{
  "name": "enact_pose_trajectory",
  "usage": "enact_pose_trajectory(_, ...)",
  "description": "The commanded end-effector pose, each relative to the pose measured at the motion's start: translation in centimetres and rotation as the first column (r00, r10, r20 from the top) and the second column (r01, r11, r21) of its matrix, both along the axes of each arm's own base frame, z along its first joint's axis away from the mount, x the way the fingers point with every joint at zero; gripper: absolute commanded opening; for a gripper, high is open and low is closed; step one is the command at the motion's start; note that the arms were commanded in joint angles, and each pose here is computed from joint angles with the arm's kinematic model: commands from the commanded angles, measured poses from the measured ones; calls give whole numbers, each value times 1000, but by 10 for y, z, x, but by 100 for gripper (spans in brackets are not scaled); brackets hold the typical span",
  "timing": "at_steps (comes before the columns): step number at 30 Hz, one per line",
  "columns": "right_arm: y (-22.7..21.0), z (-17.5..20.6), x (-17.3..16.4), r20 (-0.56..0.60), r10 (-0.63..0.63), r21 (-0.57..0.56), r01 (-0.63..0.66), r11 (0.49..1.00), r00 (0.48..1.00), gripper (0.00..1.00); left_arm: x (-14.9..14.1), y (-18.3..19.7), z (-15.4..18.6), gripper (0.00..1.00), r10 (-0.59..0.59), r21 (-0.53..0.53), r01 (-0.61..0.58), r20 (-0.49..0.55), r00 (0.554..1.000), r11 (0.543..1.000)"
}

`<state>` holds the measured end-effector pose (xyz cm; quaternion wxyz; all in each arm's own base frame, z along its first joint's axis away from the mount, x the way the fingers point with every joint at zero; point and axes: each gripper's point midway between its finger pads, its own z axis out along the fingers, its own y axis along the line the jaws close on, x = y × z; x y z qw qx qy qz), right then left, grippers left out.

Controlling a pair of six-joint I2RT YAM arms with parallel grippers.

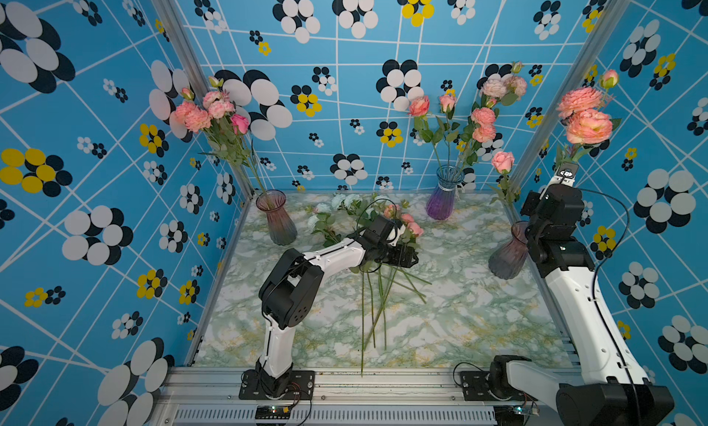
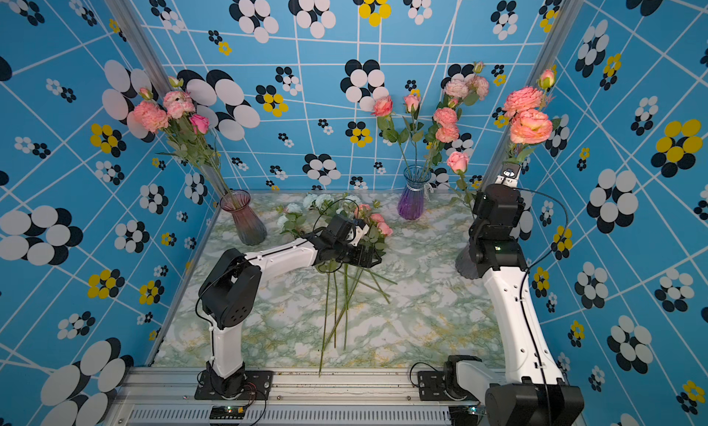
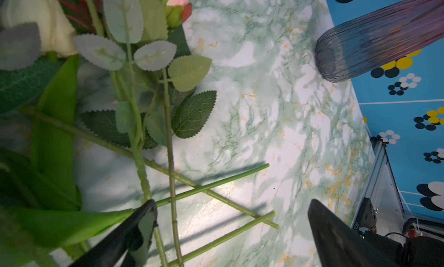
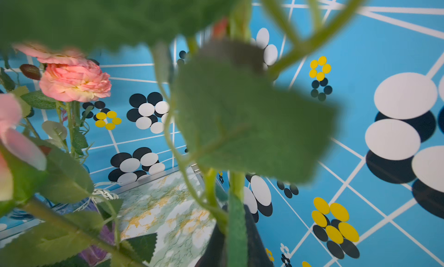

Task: Place the pink flowers into the vase
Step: Place the flower in the vase, then pick up the flower at the center of the board.

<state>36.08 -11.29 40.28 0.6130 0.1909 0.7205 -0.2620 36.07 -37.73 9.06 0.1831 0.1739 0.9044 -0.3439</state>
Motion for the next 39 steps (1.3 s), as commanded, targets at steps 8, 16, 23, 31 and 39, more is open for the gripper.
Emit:
enact_pose_trajectory(8,-12,-21,-12,-18,-66,63,67,996,998,24,11,11,-23,100,49,68,-45,-66,997,997)
enact_pose_trajectory(16,-8,-25,-28,-36,-50,126,54,991,998,63,12,15,-36,100,66,95,-55,-106,992,994)
enact_pose_trajectory(23,8,-32,-48,-21,30,221,-25,975,999,91,17,17,-45,91,77,96,-66,-117,990,993)
enact_pose_trajectory(31,40,-50,-65,4,192,348,-181,920,981,99,23,13,-49,71,77,87,-68,-110,991,994)
enact_pose_trajectory(39,67,-71,-77,7,328,408,-302,862,945,99,26,10,-58,48,81,90,-70,-121,989,993)
